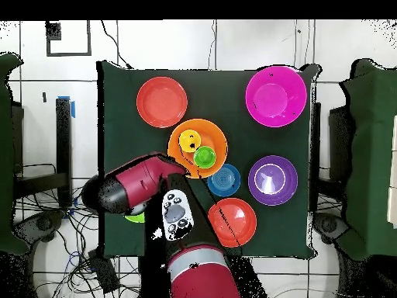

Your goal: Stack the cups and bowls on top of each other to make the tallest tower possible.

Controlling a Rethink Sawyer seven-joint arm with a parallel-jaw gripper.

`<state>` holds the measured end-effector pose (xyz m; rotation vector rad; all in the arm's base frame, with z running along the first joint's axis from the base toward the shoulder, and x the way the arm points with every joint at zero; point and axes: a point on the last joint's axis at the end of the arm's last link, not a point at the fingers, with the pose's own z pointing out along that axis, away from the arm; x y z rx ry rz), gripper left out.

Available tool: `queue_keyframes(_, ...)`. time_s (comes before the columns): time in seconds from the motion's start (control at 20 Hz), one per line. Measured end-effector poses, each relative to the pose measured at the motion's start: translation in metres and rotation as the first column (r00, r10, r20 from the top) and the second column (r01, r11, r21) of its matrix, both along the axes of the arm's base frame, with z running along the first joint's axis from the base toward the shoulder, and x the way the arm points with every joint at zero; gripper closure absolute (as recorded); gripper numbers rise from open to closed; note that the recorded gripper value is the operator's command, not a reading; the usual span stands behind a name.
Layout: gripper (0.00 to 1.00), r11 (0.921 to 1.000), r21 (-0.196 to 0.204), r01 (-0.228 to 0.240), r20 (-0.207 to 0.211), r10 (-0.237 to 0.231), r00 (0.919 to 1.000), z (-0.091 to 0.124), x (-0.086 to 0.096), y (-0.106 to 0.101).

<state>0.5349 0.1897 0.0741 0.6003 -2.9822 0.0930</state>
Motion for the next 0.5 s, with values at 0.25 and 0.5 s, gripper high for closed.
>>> queue_keyframes(0.25, 1.0, 0.9998, -0.011, -0.015, 0.007, 0.015, 0.9999, 0.004, 0.01, 0.002)
queue_keyframes(0.5, 1.0, 0.9996, -0.017, -0.023, 0.004, 0.023, 0.9997, 0.012, 0.016, 0.005)
